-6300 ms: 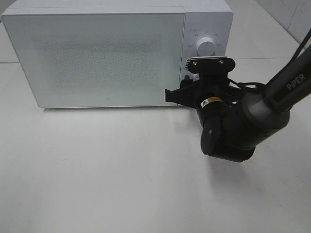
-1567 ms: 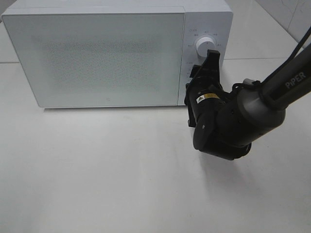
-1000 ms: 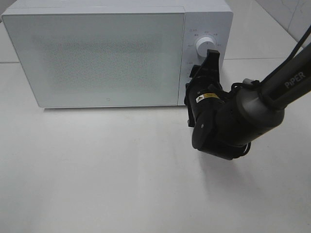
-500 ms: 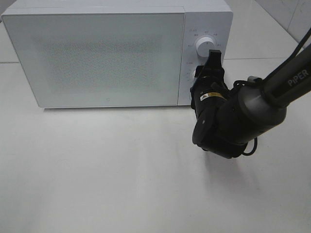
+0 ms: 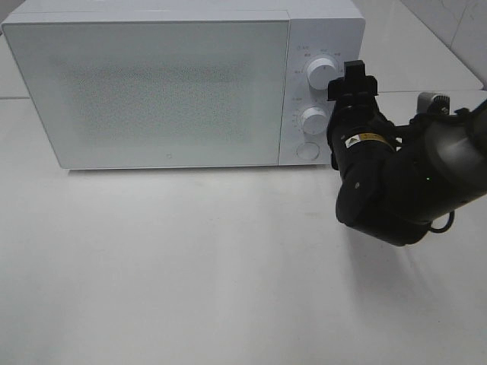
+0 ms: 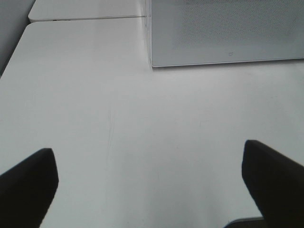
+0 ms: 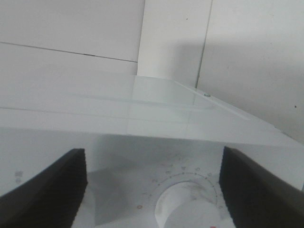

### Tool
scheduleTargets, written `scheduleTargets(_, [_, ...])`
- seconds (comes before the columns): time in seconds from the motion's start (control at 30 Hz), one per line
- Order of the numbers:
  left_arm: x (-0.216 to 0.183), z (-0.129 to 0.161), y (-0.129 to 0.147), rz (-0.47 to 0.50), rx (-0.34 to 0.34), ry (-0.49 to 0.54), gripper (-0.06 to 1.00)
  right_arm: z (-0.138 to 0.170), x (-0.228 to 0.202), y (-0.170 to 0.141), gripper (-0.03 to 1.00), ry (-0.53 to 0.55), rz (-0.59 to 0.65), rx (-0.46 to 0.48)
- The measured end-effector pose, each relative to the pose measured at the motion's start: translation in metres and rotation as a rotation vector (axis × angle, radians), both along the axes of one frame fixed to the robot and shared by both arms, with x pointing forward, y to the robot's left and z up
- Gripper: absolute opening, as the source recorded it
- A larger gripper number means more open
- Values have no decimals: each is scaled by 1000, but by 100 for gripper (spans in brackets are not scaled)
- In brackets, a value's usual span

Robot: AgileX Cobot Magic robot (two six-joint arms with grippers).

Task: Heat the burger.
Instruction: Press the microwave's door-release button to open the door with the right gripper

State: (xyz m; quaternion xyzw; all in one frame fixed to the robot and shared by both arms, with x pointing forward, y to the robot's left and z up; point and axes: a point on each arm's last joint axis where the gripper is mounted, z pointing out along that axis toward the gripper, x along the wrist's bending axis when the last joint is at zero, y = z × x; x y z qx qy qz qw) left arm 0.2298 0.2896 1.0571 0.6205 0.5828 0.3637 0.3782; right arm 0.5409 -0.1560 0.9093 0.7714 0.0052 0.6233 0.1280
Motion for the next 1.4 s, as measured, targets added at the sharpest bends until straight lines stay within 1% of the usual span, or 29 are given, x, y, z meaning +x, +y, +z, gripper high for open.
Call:
scheduleTargets(0.17, [0, 0, 0, 0, 0, 0, 97, 7, -12, -4, 75, 44, 76, -74])
scheduleTargets(0.23, [0, 0, 0, 0, 0, 0, 97, 11, -28, -8, 75, 121, 186, -170])
scheduleTargets(0.3, [0, 0, 0, 0, 0, 0, 97, 14, -32, -9, 75, 134, 209, -198])
scheduleTargets(0.33, [0, 0, 0, 0, 0, 0, 97, 17, -41, -11, 75, 177, 275, -269])
scheduleTargets(0.43, [0, 0, 0, 0, 0, 0, 97, 18, -45, -12, 75, 202, 308, -298])
scheduleTargets(0.47, [0, 0, 0, 0, 0, 0, 97, 22, -53, -12, 75, 235, 382, -372])
scheduleTargets(0.5, [0, 0, 0, 0, 0, 0, 97, 25, -57, -12, 75, 254, 429, -414])
scheduleTargets(0.53, [0, 0, 0, 0, 0, 0, 97, 25, -57, -12, 75, 254, 429, -414])
scheduleTargets(0.57, [0, 0, 0, 0, 0, 0, 97, 31, -64, -11, 75, 282, 526, -506])
scheduleTargets(0.6, [0, 0, 0, 0, 0, 0, 97, 33, -68, -10, 75, 303, 584, -556])
scheduleTargets(0.63, [0, 0, 0, 0, 0, 0, 97, 33, -68, -10, 75, 303, 584, -556])
scheduleTargets(0.7, [0, 0, 0, 0, 0, 0, 97, 41, -84, -5, 75, 360, 818, -734])
scheduleTargets(0.73, [0, 0, 0, 0, 0, 0, 97, 41, -84, -5, 75, 360, 818, -734])
scheduleTargets(0.8, [0, 0, 0, 0, 0, 0, 97, 44, -92, -3, 75, 372, 937, -822])
scheduleTargets(0.83, [0, 0, 0, 0, 0, 0, 97, 45, -101, -1, 75, 388, 1065, -889])
scheduleTargets(0.87, [0, 0, 0, 0, 0, 0, 97, 45, -101, -1, 75, 388, 1065, -889])
scheduleTargets(0.9, [0, 0, 0, 0, 0, 0, 97, 45, -110, 0, 75, 403, 1180, -930])
scheduleTargets(0.93, [0, 0, 0, 0, 0, 0, 97, 45, -110, 0, 75, 403, 1180, -930])
scheduleTargets(0.97, [0, 0, 0, 0, 0, 0, 97, 44, -114, 1, 75, 417, 1234, -940])
scheduleTargets(1.0, [0, 0, 0, 0, 0, 0, 97, 42, -121, -1, 75, 455, 1337, -958])
scheduleTargets(1.07, [0, 0, 0, 0, 0, 0, 97, 43, -123, -3, 75, 471, 1371, -963])
scheduleTargets(1.1, [0, 0, 0, 0, 0, 0, 97, 44, -124, -8, 75, 511, 1439, -985])
scheduleTargets(1.17, [0, 0, 0, 0, 0, 0, 97, 46, -124, -11, 75, 537, 1468, -994])
scheduleTargets(1.2, [0, 0, 0, 0, 0, 0, 97, 52, -124, -16, 75, 591, 1520, -1012])
scheduleTargets(1.23, [0, 0, 0, 0, 0, 0, 97, 52, -124, -16, 75, 591, 1520, -1012])
scheduleTargets(1.27, [0, 0, 0, 0, 0, 0, 97, 59, -125, -21, 75, 646, 1546, -1037])
scheduleTargets(1.3, [0, 0, 0, 0, 0, 0, 97, 59, -125, -21, 75, 646, 1546, -1037])
scheduleTargets(1.37, [0, 0, 0, 0, 0, 0, 97, 72, -129, -28, 75, 736, 1557, -1082])
scheduleTargets(1.4, [0, 0, 0, 0, 0, 0, 97, 72, -129, -28, 75, 736, 1557, -1082])
